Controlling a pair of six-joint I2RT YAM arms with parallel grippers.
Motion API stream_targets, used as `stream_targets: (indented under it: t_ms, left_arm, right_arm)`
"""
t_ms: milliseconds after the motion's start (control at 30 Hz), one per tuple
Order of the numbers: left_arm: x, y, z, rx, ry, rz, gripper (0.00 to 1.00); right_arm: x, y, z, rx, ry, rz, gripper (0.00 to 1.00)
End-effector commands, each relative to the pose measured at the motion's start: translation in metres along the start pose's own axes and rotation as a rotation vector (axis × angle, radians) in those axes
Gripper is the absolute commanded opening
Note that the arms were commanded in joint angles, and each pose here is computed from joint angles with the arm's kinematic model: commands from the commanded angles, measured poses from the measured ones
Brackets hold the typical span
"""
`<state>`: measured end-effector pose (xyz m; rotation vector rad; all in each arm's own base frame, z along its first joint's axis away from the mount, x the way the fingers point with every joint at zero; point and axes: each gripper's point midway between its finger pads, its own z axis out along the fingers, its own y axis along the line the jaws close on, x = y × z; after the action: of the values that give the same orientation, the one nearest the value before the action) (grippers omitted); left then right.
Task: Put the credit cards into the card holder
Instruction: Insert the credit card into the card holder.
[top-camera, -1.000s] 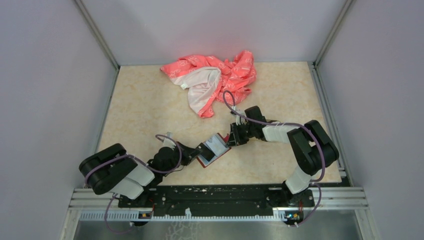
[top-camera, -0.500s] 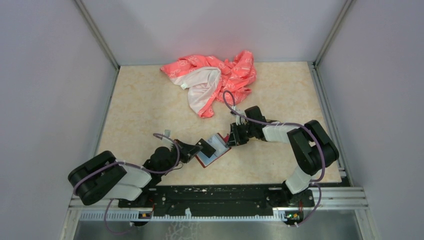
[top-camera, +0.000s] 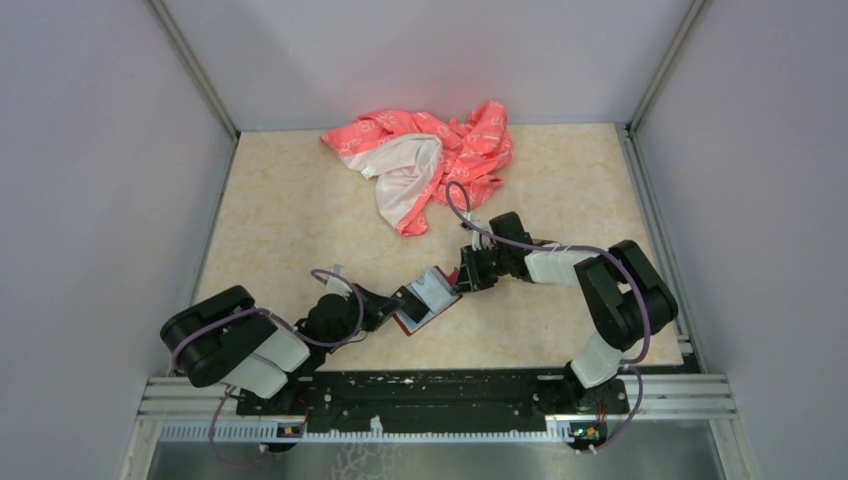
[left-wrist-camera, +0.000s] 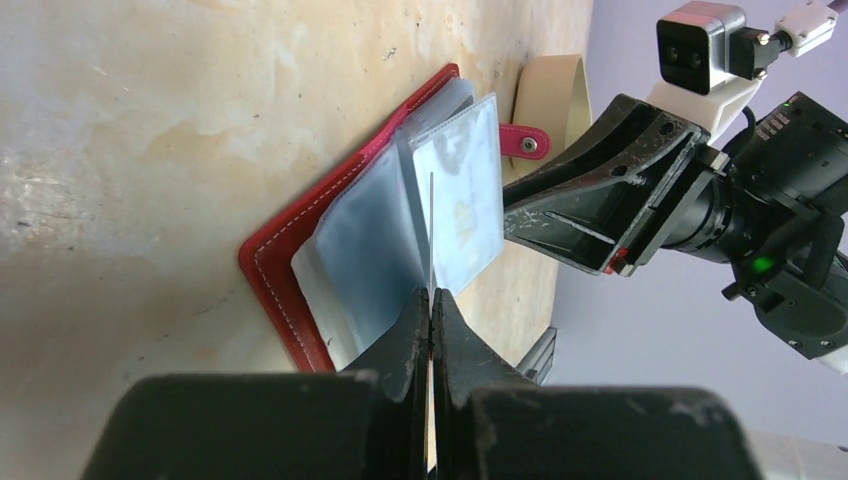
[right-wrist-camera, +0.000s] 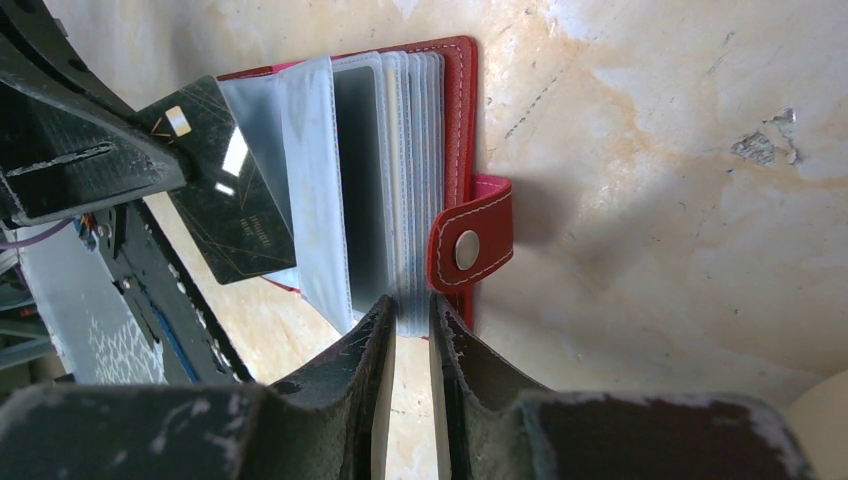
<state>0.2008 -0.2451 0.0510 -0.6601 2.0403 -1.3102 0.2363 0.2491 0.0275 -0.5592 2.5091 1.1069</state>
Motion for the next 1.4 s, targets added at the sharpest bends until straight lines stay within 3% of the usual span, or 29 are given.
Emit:
stream_targets:
  t_ms: [0, 367, 600, 1367]
  left_arm:
    - [0.004, 0.012, -0.013, 0.004, 0.01, -0.006, 0.0]
    - [0.004, 0.008, -0.019, 0.039, 0.013, -0.024, 0.0]
    - [0.005, 0.026, -0.026, -0.043, 0.019, -0.037, 0.0]
    - [0.004, 0.014, -0.015, -0.021, 0.016, 0.019, 0.0]
  right_arm:
    - [-0.005, 0.004, 0.001, -0.017, -0.007, -0.02, 0.18]
    - [-0.005, 0.004, 0.002, -0.018, -0.005, -0.02, 0.18]
    - [-0.005, 0.004, 0.002, -0.018, -0.004, -0.019, 0.18]
    - [-0.004, 0.004, 0.003, -0.02, 0.001, -0.013, 0.18]
